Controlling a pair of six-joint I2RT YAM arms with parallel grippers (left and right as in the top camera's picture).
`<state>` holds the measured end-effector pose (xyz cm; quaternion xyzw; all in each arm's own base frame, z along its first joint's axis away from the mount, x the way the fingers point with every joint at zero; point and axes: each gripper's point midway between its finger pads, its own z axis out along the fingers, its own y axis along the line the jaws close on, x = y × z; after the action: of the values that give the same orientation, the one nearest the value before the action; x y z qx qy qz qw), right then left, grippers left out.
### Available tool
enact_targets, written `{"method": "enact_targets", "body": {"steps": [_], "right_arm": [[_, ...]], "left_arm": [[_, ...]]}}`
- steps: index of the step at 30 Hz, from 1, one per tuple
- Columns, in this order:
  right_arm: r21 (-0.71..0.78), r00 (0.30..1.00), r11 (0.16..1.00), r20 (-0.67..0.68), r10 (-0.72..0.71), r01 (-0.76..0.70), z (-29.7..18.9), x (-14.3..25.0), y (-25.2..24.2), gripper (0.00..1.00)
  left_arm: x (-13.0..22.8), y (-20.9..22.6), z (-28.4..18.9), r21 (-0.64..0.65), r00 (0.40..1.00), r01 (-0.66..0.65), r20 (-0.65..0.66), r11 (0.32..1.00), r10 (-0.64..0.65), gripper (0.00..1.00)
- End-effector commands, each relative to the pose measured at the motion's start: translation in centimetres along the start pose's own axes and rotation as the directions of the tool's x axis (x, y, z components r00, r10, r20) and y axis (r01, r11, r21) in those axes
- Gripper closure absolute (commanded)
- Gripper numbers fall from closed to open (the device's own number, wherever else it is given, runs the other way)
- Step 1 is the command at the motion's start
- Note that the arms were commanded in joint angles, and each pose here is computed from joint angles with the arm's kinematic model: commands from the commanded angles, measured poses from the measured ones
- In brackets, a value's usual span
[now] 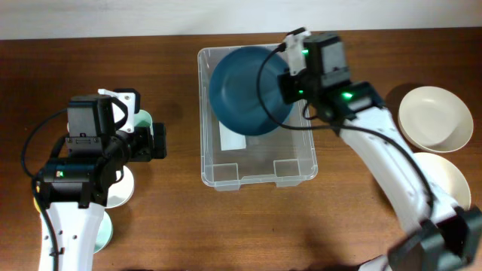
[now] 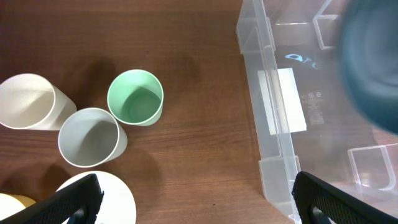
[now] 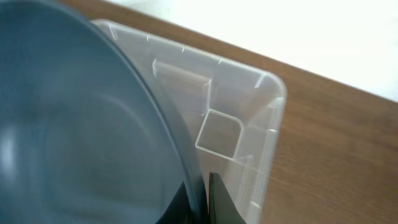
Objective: Pack container
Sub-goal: 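Carry the blue plate into the clear bin and release it, then move the right gripper to the cream bowl's rim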
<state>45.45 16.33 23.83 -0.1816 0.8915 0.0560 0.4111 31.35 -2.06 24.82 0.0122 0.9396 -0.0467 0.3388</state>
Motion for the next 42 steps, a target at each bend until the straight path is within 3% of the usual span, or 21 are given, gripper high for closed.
{"method": "enact_targets", "body": {"steps": [1, 14, 17, 19, 25, 32, 34, 38, 40, 42], "right_arm": [[0.044, 0.999, 0.998, -0.017, 0.035, -0.034, 3.4, 0.4, -0.5, 0.96], [0.045, 0.996, 0.998, -0.07, 0.047, -0.044, 9.9, 3.2, -0.3, 0.96], [0.045, 0.996, 0.998, -0.07, 0.047, -0.044, 9.9, 3.2, -0.3, 0.9], [0.045, 0.996, 0.998, -0.07, 0.047, -0.044, 9.9, 3.2, -0.3, 0.78], [0.045, 0.996, 0.998, -0.075, 0.047, -0.044, 9.8, 3.3, -0.3, 0.78], [0.049, 0.998, 0.998, -0.03, 0.052, -0.05, 5.1, 1.0, -0.8, 0.51], [0.08, 0.996, 0.992, 0.018, 0.092, -0.093, 2.4, -0.5, -2.2, 0.4], [0.241, 0.961, 0.931, 0.078, 0.265, -0.276, -3.2, -0.6, -9.7, 0.32], [0.311, 0.944, 0.893, 0.057, 0.324, -0.326, -4.5, 1.3, -13.7, 0.24], [0.419, 0.905, 0.823, -0.005, 0.425, -0.384, -5.7, 5.6, -19.4, 0.21]], "left_arm": [[-0.7, -0.3, -0.3, 0.017, 1.0, 0.008, 0.015, 1.0, -0.008, 0.0], [-0.7, -0.3, -0.3, 0.017, 1.0, 0.008, 0.015, 1.0, -0.008, 0.0], [-0.7, -0.2, -0.3, 0.016, 1.0, 0.007, 0.015, 1.0, -0.007, 0.0], [-0.7, -0.3, -0.3, 0.017, 1.0, 0.007, 0.015, 1.0, -0.007, 0.0], [-0.7, -0.2, -0.3, 0.016, 1.0, 0.008, 0.015, 1.0, -0.008, 0.0], [-0.7, -0.2, -0.3, 0.016, 1.0, 0.007, 0.015, 1.0, -0.007, 0.0], [-0.7, -0.2, -0.3, 0.016, 1.0, 0.007, 0.015, 1.0, -0.007, 0.0], [-0.7, -0.2, -0.3, 0.016, 1.0, 0.007, 0.015, 1.0, -0.007, 0.0], [-0.7, -0.2, -0.3, 0.016, 1.0, 0.007, 0.015, 1.0, -0.007, 0.0], [-0.7, -0.2, -0.3, 0.016, 1.0, 0.007, 0.014, 1.0, -0.007, 0.0]]}}
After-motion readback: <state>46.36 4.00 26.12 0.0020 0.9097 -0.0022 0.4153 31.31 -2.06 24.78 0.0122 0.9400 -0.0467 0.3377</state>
